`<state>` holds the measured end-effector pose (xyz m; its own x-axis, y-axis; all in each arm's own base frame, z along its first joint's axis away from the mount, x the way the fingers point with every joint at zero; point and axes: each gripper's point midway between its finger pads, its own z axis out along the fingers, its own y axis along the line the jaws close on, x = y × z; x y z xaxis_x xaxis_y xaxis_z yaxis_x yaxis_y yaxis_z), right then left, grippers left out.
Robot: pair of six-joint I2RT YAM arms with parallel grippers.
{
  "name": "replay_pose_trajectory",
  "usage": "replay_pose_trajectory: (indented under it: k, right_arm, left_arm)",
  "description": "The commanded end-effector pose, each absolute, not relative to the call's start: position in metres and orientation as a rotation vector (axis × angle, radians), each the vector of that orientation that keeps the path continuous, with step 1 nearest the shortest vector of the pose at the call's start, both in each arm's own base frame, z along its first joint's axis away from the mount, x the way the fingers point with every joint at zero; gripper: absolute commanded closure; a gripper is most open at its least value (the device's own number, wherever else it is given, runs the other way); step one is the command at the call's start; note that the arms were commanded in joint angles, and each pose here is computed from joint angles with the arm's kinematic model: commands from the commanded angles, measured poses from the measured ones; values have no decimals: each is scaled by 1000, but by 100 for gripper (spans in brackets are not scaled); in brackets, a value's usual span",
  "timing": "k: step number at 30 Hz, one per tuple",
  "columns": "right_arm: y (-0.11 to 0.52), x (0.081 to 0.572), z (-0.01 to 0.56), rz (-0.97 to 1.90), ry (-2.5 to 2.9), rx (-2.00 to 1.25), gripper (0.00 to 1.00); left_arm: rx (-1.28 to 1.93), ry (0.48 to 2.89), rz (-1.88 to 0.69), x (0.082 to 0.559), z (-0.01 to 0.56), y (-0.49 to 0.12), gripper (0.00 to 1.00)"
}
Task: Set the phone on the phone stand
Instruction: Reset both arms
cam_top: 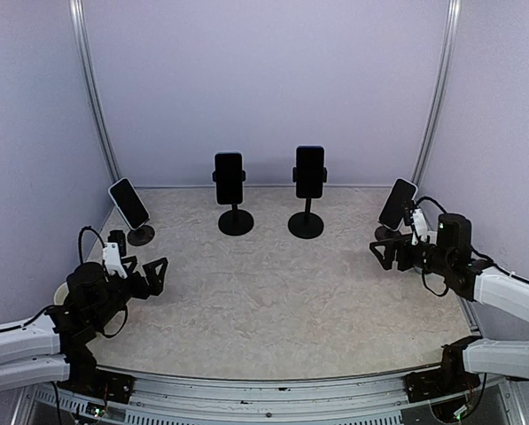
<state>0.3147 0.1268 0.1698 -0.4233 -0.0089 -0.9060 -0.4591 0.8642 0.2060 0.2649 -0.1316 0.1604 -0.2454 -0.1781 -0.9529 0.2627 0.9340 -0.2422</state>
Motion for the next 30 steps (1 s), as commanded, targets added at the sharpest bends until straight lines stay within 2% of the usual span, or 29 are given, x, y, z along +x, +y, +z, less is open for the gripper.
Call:
replay_pose_trajectory:
  k: [1, 13, 30]
  right_arm:
    - [116, 314, 164, 471, 1943, -267, 0]
    - [80, 293, 166, 299, 1830, -163, 0]
    - [62, 276, 180, 260, 1738, -72, 0]
  left_arm:
    - [16, 1648, -393, 266, 171, -113, 1]
    - [-56, 1615, -407, 271, 159, -89, 1]
    - [-40, 1645, -443, 268, 156, -92, 1]
